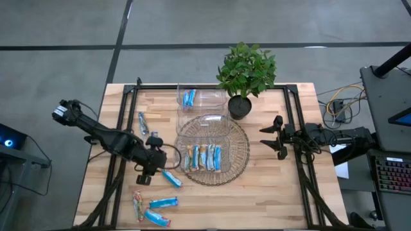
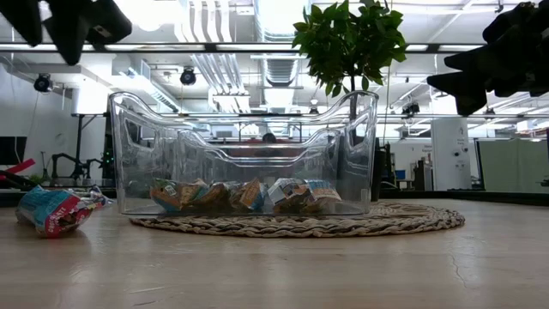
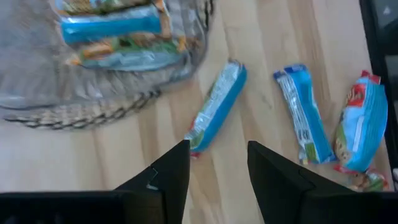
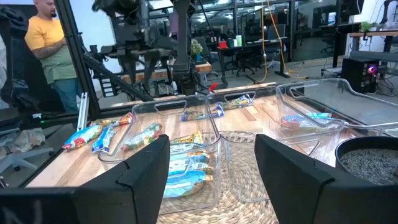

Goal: Pick and place Granola Bars by type
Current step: Put the red granola bar into the top transparent bin

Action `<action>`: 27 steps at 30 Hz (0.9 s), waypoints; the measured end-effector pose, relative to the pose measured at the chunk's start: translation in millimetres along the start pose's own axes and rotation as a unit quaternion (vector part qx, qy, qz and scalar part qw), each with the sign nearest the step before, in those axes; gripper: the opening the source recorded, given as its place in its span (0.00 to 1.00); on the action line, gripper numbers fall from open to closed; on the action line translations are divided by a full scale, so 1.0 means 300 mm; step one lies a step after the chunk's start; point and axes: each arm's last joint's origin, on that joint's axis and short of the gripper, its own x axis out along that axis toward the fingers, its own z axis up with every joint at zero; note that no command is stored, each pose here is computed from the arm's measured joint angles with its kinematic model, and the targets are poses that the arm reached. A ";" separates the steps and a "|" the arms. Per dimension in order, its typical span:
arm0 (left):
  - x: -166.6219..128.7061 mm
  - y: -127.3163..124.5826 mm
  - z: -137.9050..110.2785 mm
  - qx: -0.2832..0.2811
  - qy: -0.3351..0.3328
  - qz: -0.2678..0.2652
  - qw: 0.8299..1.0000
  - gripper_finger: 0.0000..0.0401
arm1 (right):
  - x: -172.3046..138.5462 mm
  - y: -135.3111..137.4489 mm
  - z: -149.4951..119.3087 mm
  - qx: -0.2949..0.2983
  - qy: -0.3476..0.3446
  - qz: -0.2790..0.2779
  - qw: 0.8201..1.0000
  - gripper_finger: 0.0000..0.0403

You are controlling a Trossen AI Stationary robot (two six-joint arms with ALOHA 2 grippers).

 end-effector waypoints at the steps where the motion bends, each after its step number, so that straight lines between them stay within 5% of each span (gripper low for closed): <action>1: 0.009 -0.007 -0.007 0.001 0.006 -0.001 1.000 0.36 | 0.000 0.000 0.000 0.000 0.000 0.000 1.000 0.56; 16: 0.149 -0.210 -0.070 0.082 0.052 -0.034 0.995 0.36 | 0.000 0.000 0.000 0.000 0.000 0.000 1.000 0.56; 21: 0.187 -0.224 -0.097 0.086 0.074 -0.028 0.993 0.44 | 0.000 0.000 0.000 0.000 0.000 0.000 1.000 0.56; 27: 0.224 -0.204 -0.105 0.097 0.032 0.086 0.991 0.59 | 0.000 0.000 0.000 0.000 0.000 0.000 1.000 0.56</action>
